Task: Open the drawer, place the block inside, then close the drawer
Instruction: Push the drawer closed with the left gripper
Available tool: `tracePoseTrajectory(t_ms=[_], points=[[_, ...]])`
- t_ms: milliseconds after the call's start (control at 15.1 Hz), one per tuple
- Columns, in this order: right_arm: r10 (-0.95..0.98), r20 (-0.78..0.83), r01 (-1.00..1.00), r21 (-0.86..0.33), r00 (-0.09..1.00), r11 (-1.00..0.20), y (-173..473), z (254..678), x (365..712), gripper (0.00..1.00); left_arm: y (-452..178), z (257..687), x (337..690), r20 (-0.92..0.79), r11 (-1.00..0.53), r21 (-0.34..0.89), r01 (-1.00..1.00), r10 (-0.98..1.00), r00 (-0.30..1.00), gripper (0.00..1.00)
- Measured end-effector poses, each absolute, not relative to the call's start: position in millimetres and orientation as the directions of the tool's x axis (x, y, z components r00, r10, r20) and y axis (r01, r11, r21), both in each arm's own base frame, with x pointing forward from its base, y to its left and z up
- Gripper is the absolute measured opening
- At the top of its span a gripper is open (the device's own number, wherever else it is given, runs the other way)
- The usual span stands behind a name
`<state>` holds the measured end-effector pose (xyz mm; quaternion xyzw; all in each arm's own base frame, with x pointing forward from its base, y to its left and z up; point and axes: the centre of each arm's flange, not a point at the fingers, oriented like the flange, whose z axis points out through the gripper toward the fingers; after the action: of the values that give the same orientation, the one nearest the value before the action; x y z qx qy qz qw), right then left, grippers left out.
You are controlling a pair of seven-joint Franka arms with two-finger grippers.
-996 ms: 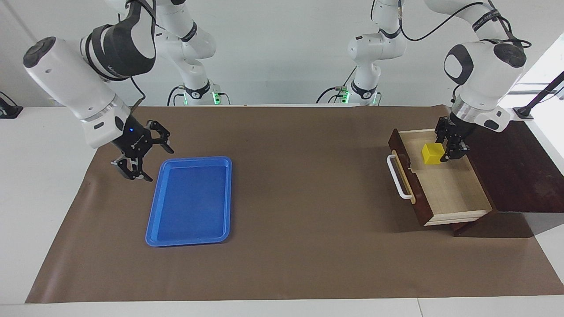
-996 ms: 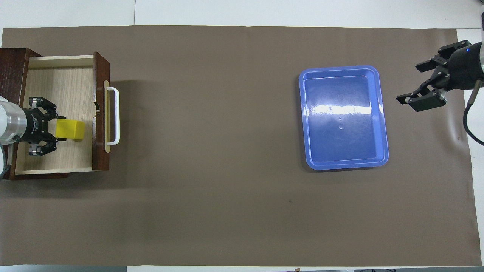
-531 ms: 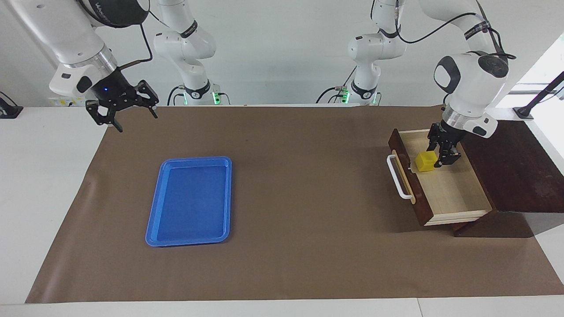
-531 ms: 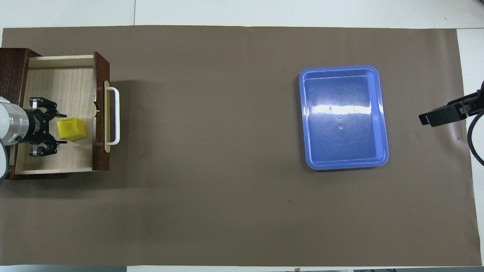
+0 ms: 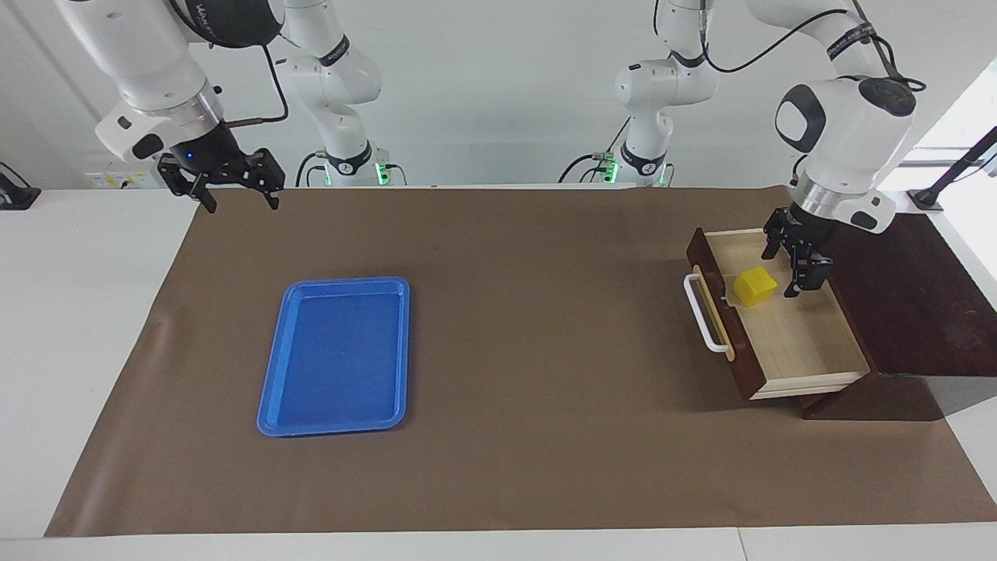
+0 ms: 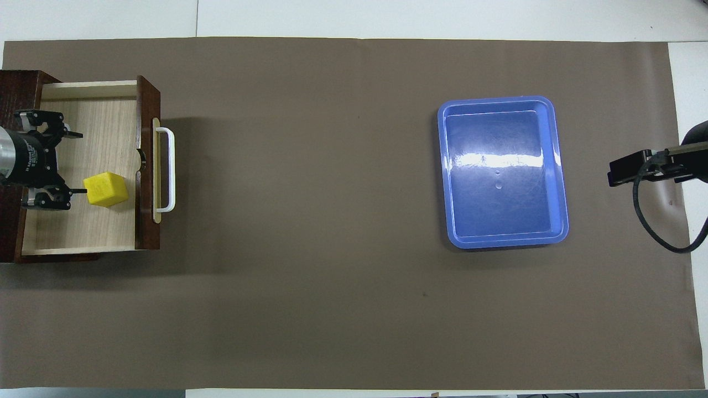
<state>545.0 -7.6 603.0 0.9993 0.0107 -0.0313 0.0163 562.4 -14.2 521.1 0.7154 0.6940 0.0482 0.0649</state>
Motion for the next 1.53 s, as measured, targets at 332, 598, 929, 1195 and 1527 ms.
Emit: tracePoseTrajectory(t_ms=[332, 598, 929, 1195, 1527], points=[[0.016, -0.063, 0.018, 0.029, 0.998, -0.999, -9.4, 589.3, 548.4, 1.00, -109.0, 468.7, 570.3, 0.043, -0.083, 0.078, 0.993, 0.996, 0.080, 1.00], [0.007, -0.051, 0.008, 0.007, 0.999, -1.000, -10.0, 584.9, 551.9, 1.00, -105.2, 443.7, 578.3, 0.075, -0.081, 0.040, 0.996, 0.994, 0.078, 1.00], [0.007, -0.045, 0.007, 0.006, 0.999, -1.000, -10.1, 585.4, 552.6, 1.00, -91.7, 442.8, 581.0, 0.117, -0.071, 0.043, 0.997, 0.991, 0.065, 1.00], [0.007, -0.044, 0.007, 0.006, 0.999, -1.000, -10.2, 585.4, 552.6, 1.00, -57.8, 446.6, 586.9, 0.155, -0.038, 0.053, 0.998, 0.987, 0.029, 1.00], [0.007, -0.044, 0.007, 0.006, 0.999, -1.000, -10.2, 585.4, 552.6, 1.00, 40.2, 449.1, 593.7, 0.183, 0.077, 0.087, 0.993, 0.979, -0.092, 1.00]])
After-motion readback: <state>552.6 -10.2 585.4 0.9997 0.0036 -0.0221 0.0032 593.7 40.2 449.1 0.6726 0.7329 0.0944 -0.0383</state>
